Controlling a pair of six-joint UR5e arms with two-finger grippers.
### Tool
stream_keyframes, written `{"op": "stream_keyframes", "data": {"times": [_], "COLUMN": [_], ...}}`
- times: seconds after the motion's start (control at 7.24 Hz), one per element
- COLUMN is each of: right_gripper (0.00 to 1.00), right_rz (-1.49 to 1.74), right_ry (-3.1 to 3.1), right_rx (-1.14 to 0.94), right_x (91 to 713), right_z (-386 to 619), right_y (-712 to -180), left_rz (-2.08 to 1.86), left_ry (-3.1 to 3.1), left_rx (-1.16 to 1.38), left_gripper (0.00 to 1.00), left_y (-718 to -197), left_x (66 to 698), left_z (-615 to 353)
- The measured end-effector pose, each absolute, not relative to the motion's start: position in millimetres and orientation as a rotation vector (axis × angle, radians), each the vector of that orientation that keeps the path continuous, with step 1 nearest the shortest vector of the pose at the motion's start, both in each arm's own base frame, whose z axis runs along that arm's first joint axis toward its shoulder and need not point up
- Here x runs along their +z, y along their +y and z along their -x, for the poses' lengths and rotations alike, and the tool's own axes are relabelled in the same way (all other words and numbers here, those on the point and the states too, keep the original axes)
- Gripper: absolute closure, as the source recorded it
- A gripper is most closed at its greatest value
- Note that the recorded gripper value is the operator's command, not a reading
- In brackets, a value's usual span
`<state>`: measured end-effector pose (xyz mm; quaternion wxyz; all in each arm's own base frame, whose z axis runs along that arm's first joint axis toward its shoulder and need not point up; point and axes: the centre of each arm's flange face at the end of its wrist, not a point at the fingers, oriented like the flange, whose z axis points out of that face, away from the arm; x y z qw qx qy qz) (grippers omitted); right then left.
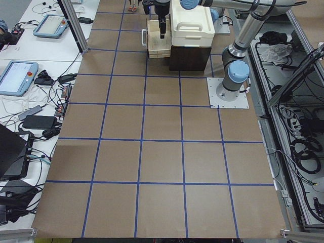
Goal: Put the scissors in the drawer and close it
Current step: 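Lower the right gripper and close it on the scissors' blades, then lift the scissors and carry them with the right gripper over the drawer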
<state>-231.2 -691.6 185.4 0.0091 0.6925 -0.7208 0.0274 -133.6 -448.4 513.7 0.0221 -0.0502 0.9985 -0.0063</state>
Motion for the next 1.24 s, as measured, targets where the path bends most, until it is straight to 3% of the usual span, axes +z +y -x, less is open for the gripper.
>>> {"op": "stream_keyframes", "data": {"times": [0.41, 0.55, 0.69, 0.83, 1.24], "right_gripper": [0.23, 0.29, 0.74, 1.0, 1.0], "right_rz": [-2.166, -2.168, -2.17, -2.17, -2.172], "right_ry": [-2.259, -2.262, -2.264, -2.262, -2.236], "right_rx": [0.081, 0.08, 0.078, 0.067, -0.01], "right_x": [181, 178, 176, 176, 192], "right_z": [231, 231, 231, 231, 224], "right_y": [-692, -692, -692, -692, -690], "left_rz": [0.156, 0.156, 0.157, 0.157, 0.161], "left_ry": [3.092, 3.092, 3.092, 3.093, 3.093], "left_rx": [-0.019, -0.019, -0.021, -0.021, -0.02], "left_gripper": [0.0, 0.0, 0.0, 0.0, 0.0], "left_y": [-448, -448, -448, -448, -448], "left_x": [514, 514, 514, 514, 514], "left_z": [133, 133, 133, 133, 132]}}
